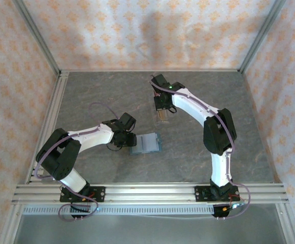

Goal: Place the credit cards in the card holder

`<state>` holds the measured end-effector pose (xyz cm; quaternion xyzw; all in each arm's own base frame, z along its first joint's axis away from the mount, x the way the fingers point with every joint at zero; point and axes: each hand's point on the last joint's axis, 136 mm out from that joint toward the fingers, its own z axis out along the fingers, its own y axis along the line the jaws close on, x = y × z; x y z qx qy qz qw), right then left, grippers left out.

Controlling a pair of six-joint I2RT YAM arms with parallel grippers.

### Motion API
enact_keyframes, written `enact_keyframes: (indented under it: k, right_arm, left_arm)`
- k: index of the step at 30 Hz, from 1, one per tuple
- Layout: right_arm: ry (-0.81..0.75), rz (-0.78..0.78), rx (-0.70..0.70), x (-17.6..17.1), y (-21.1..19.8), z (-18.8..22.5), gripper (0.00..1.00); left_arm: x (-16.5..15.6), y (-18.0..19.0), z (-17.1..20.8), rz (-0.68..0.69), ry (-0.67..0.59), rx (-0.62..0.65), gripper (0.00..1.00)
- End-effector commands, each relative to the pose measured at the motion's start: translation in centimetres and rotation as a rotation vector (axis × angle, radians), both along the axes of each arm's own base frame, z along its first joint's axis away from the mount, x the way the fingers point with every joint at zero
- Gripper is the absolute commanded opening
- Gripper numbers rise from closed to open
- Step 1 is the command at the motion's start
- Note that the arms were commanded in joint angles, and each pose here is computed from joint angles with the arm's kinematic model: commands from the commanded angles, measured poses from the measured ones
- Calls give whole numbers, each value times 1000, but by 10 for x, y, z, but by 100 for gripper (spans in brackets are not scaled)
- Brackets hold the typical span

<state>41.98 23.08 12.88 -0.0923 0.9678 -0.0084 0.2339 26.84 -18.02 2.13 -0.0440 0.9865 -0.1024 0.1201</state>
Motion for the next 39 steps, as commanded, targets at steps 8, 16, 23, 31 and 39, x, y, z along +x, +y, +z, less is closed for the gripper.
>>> enact_keyframes:
  k: [8, 16, 23, 31, 39]
  right_arm:
    - [-186, 20, -35, -20, 4, 79, 0]
    - [-268, 109, 200, -80, 46, 87, 0]
    - [-216, 280, 465, -131, 96, 57, 0]
    - [-202, 274, 723, -154, 106, 19, 0]
    - [-172, 166, 828, -159, 99, -28, 0]
  left_arm:
    - [-2, 0, 1, -19, -17, 3, 47]
    - [-3, 1, 2, -19, -20, 0, 44]
    - [-3, 1, 2, -17, -21, 0, 40]
    - [-4, -1, -2, -22, -7, -4, 35]
    - [-5, -2, -3, -22, -1, -10, 33]
